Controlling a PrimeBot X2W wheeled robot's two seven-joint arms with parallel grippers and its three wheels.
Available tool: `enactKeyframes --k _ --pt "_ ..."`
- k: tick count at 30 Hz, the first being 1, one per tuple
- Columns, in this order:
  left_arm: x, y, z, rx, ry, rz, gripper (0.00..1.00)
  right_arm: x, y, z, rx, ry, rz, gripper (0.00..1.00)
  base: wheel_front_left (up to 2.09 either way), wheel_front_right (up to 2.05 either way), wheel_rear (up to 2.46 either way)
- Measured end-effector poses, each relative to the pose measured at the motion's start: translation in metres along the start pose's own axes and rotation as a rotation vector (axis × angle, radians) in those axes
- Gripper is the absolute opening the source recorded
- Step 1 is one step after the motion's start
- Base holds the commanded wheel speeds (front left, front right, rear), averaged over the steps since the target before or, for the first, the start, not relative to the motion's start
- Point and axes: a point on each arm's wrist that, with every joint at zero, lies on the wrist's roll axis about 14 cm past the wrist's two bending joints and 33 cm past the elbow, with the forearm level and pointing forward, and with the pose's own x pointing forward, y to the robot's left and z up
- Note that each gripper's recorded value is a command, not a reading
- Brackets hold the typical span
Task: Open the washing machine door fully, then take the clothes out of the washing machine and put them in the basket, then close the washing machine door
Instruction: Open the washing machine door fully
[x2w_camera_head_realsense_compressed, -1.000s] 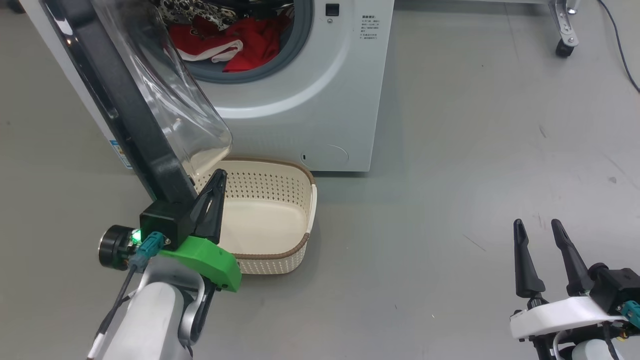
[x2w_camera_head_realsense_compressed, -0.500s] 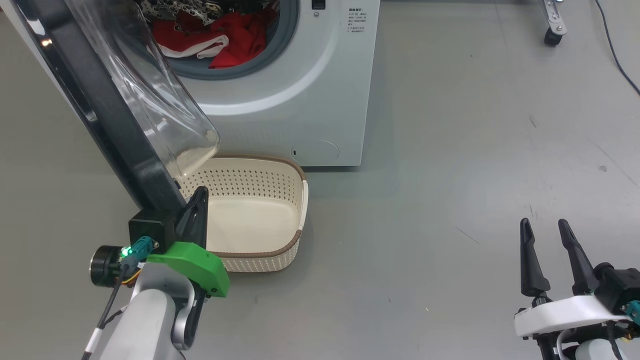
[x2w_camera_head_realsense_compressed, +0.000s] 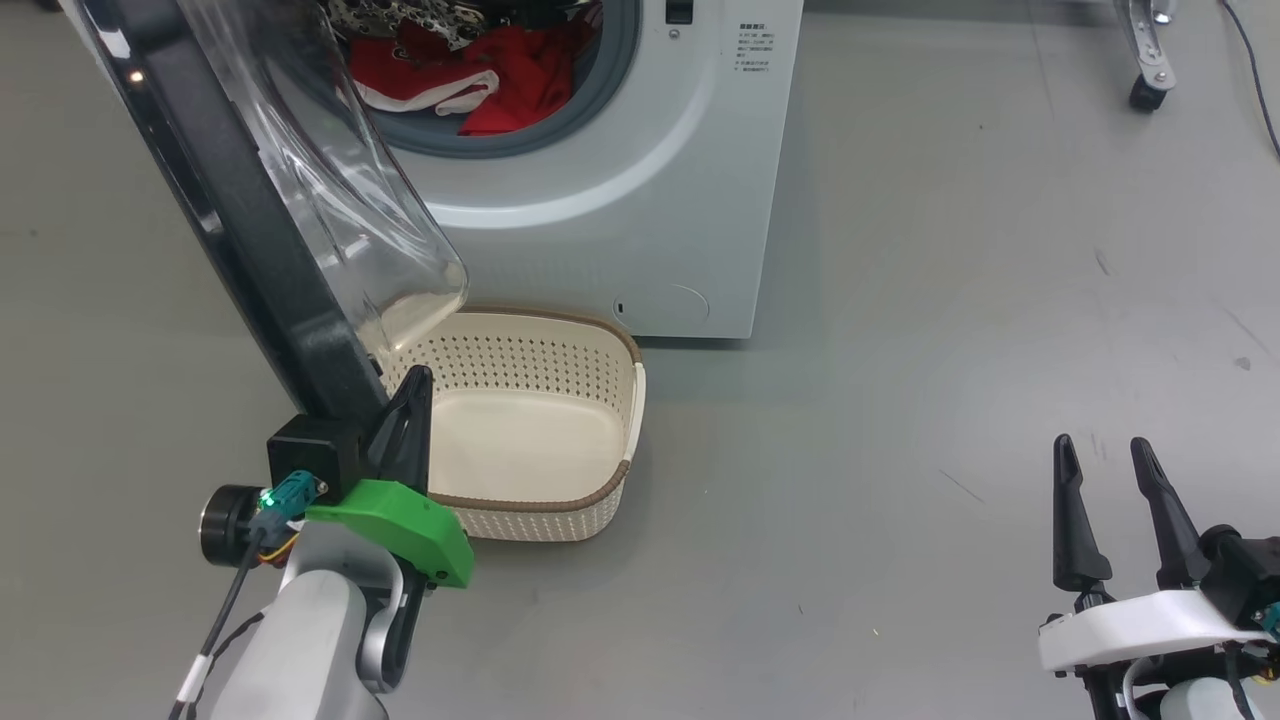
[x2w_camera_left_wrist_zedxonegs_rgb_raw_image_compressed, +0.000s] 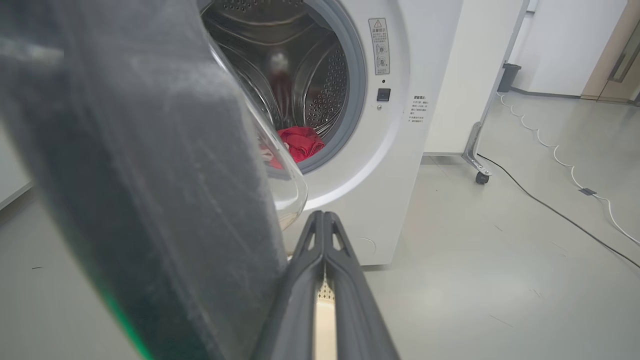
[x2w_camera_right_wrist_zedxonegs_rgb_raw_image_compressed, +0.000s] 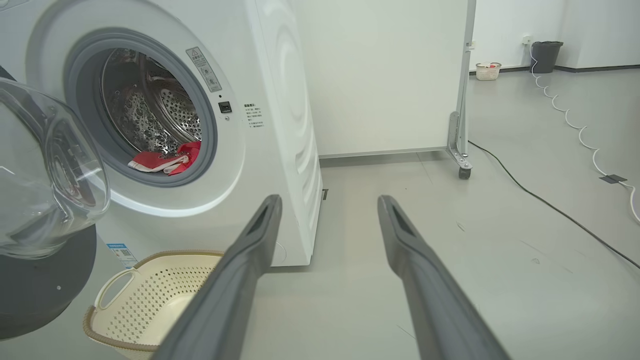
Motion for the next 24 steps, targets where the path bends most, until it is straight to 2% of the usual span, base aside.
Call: enactKeyframes --k 24 --pt "-0.032 0.060 0.010 -0.027 -0.051 0.192 0.00 0.023 0.048 -0.019 0.012 0.050 0.157 1.00 0.00 0.00 0.00"
